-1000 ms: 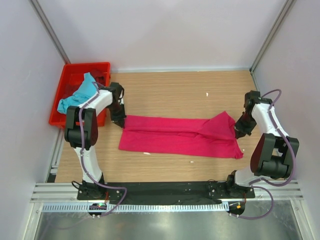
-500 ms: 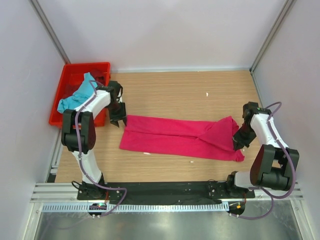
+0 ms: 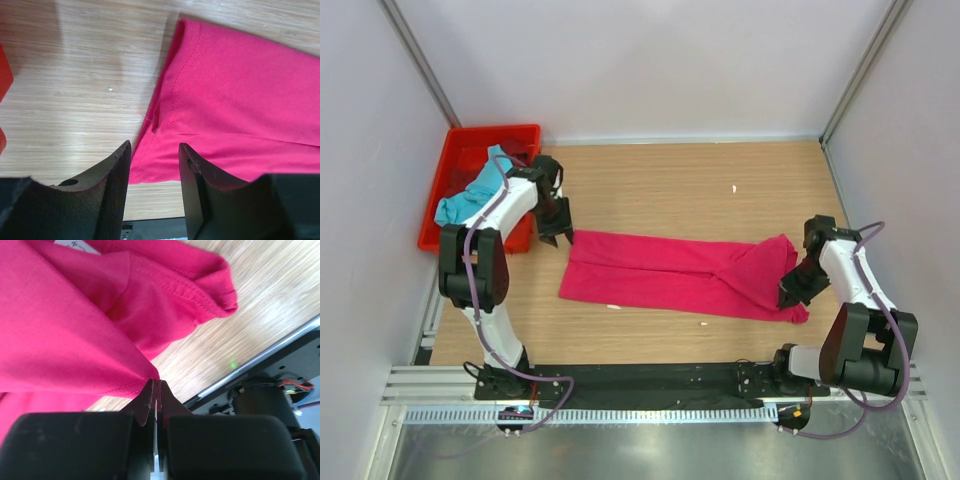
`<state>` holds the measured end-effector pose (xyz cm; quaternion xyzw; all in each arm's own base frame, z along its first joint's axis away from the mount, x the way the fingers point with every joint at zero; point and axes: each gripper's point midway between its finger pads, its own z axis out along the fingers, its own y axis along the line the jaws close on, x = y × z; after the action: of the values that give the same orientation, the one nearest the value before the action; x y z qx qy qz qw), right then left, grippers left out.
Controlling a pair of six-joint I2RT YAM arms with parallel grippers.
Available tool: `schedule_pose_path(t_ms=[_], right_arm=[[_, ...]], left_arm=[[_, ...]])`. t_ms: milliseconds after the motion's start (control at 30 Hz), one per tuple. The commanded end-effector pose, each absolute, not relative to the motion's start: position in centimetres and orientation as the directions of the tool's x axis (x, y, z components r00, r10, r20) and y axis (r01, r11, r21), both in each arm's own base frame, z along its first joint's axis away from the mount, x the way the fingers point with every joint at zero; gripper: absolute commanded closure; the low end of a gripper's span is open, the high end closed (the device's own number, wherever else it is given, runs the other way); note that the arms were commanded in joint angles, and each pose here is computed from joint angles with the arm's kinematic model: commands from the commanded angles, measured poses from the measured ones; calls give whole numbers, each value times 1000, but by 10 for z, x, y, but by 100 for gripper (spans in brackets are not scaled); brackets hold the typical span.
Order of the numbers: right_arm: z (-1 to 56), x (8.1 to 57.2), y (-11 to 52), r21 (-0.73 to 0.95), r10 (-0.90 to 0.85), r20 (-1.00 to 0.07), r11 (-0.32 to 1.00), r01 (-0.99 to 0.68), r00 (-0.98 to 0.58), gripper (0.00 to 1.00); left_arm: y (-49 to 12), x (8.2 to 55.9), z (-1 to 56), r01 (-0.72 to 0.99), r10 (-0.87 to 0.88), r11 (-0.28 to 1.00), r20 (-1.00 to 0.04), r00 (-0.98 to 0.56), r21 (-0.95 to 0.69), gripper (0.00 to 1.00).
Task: Fold and stack the t-shirts
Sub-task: Fold the tshirt
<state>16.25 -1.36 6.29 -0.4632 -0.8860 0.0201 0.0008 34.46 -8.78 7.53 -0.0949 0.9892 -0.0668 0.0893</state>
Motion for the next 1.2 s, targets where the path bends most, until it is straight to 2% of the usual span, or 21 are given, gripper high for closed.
schedule_pose_path(t_ms=[0, 400, 567, 867, 1167], right_arm=[[72, 164, -2, 19, 848, 9, 530, 848, -530, 99], [80, 159, 20, 60, 843, 76, 530, 846, -533, 99], [81, 151, 32, 63, 838, 134, 526, 848, -529, 99], [76, 135, 50, 67, 847, 218, 483, 873, -486, 99], [77, 134, 57, 86, 866, 245, 428, 900, -436, 99]], left_arm=[[-92, 355, 107, -171, -217, 964, -232, -948, -202, 56], [-105, 359, 107, -149, -208, 956, -227, -952, -251, 57], [-111, 361, 108, -136, -200, 954, -224, -954, -268, 57], [-115, 360, 102, -126, -187, 953, -209, -960, -275, 57], [-116, 361, 101, -111, -171, 955, -204, -964, -274, 56]])
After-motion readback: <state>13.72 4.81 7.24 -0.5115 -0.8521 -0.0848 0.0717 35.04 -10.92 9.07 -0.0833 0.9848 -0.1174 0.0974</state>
